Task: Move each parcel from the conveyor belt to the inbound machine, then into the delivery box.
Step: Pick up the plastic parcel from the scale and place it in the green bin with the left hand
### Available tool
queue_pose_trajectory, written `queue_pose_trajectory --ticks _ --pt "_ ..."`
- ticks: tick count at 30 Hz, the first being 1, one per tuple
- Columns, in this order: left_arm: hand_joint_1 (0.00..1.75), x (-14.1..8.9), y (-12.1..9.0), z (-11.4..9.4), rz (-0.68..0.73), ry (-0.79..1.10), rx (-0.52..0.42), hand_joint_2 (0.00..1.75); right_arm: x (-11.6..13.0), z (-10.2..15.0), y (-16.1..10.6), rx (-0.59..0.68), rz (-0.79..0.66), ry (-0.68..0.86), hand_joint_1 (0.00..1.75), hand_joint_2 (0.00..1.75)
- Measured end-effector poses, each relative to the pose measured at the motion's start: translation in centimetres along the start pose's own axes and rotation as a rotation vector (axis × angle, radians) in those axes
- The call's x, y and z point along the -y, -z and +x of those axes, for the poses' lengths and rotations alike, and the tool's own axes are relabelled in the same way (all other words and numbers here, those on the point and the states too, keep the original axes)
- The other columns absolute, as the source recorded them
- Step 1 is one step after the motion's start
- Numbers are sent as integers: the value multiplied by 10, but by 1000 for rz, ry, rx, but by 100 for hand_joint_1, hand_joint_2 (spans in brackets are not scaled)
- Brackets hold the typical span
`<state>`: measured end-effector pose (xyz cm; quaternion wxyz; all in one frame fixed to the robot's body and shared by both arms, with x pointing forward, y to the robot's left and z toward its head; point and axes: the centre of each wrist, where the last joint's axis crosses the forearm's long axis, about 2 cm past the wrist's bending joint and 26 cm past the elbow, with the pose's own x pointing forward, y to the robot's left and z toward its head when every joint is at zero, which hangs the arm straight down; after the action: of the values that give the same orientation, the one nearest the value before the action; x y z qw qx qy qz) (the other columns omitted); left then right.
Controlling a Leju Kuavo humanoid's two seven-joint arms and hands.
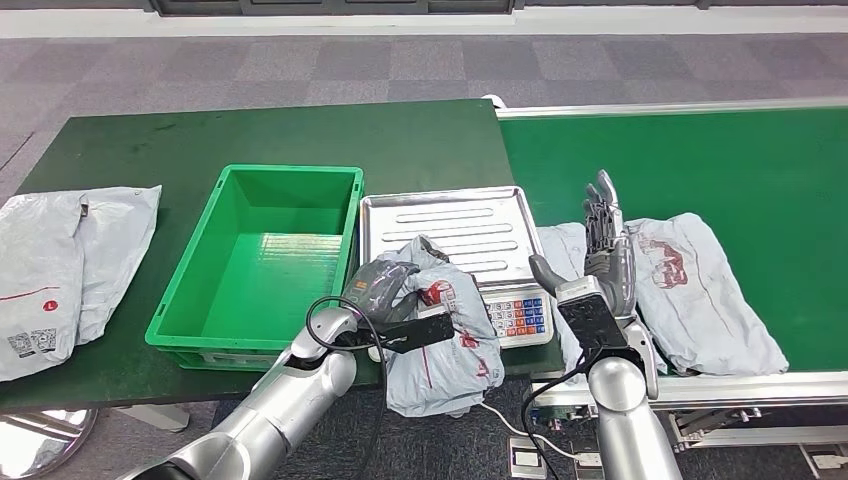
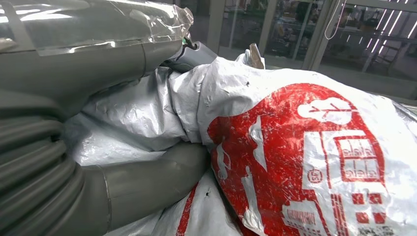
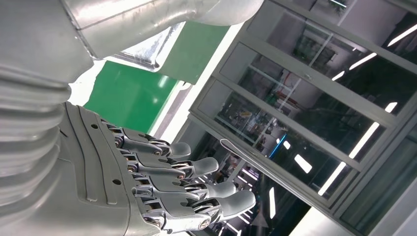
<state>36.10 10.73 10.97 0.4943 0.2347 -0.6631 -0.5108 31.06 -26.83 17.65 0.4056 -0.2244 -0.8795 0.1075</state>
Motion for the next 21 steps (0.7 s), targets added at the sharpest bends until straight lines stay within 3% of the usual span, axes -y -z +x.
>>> queue_pose_trajectory --ticks 21 --pt "175 0 0 -1 0 0 -2 175 0 0 1 3 -2 1 0 175"
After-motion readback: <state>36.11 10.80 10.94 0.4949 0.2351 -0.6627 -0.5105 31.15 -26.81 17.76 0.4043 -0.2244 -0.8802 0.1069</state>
